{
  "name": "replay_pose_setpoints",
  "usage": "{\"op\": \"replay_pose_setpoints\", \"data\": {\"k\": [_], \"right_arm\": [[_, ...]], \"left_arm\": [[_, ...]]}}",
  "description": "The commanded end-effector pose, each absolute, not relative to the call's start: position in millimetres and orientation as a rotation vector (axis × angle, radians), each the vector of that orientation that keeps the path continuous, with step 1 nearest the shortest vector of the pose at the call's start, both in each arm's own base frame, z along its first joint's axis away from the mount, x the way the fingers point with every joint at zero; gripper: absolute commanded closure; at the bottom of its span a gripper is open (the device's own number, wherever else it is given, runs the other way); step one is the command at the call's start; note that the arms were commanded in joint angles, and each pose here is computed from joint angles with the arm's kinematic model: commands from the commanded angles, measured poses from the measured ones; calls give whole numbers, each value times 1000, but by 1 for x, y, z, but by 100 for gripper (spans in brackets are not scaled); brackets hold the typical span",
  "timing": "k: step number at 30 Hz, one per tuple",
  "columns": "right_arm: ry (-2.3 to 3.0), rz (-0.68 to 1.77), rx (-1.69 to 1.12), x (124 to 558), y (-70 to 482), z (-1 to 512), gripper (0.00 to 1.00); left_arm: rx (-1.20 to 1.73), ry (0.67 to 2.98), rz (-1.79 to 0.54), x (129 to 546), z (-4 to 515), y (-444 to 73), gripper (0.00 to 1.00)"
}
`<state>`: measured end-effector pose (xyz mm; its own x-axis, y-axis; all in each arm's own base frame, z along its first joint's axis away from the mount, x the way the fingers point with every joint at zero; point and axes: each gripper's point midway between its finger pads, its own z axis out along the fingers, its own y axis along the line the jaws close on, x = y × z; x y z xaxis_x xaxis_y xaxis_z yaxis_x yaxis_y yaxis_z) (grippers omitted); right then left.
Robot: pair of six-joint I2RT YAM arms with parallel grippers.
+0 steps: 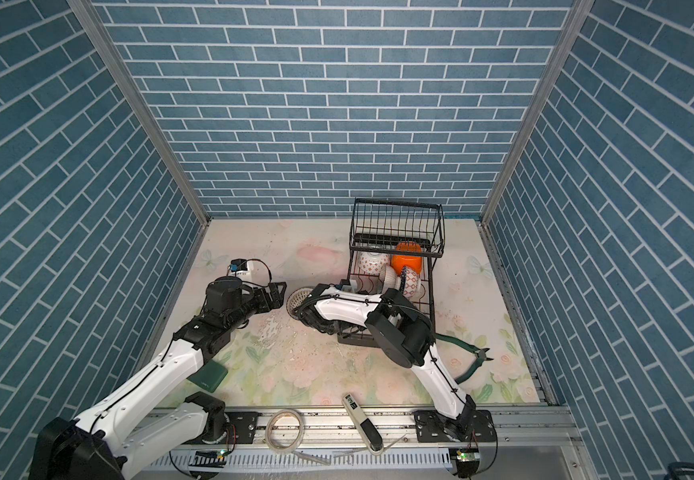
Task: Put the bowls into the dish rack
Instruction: 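Lower the green bowl into a rack slot beside the orange-patterned bowl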
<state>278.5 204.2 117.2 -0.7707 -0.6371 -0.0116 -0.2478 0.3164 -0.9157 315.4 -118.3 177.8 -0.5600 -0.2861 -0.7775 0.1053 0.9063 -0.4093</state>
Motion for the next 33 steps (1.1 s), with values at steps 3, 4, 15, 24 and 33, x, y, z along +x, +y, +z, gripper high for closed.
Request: {"op": "replay_pose_setpoints", "data": {"k": [3,4,15,24,33], "right_arm": [[2415,-1303,-637,259,221,73,100],[2413,-1305,-635,259,221,74,100],[2424,-1317,-621,257,219,79,87],[2429,-1309,-607,256,218,81,73],[2439,-1242,-589,257,221,90,41]], "left_arm": [[-145,2102,-509,311,175,-112,0],[-147,2102,-510,310,175,-112,0],[-162,2103,-529,311,172,-113,0],[-165,2101,-525,309,174,-111,0],[-170,2138,-516,307,169,-110,0]]}}
